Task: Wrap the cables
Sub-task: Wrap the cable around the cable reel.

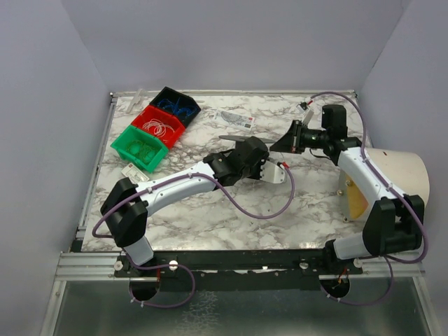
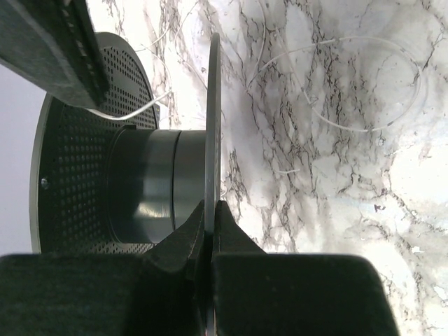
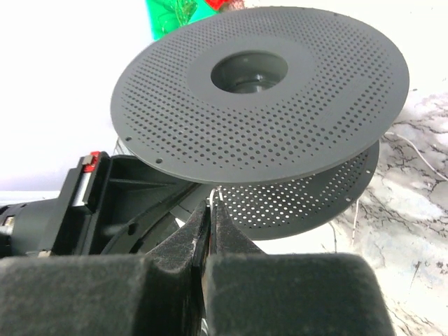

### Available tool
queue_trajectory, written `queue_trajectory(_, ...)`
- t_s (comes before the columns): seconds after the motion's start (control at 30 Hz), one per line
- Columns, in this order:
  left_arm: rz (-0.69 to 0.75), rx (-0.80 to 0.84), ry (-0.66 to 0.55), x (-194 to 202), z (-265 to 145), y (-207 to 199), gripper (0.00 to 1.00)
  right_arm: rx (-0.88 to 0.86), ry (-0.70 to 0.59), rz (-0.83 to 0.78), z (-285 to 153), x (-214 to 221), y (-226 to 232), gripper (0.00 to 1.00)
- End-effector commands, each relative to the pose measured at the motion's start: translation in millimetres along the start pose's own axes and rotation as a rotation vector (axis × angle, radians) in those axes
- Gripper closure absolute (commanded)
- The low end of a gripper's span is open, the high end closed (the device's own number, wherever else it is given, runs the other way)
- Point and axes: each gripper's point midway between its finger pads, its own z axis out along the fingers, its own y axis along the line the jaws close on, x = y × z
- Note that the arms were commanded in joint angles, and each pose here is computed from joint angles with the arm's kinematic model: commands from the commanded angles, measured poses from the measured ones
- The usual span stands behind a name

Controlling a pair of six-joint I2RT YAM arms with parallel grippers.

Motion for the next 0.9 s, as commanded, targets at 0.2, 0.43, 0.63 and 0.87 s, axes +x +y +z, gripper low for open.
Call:
queue_trajectory(0.2,-0.14,-0.092,-0.087,-25.4,-4.0,28.9,1.0,0.001,-0.114,-0.043,-3.8,-17.6,3.9,1.0)
queue_trajectory(0.43,-0.179,-0.096,-0.1,-30.6,-1.6,31.7,1.0,-0.021,-0.153,-0.037,-2.0,-24.4,6.7,1.0)
queue_trajectory(0.63,-0.21,-0.105,-0.1,-32.7,3.2,34.0,1.0,-0.021,-0.158,-0.016,-3.3,-17.8,6.0,1.0)
queue_trajectory(0.87,-0.247,-0.128,-0.106,-37.9,6.2,43.2,1.0,-0.009,-0.196,-0.029,-5.5,-18.0,4.6,0.99)
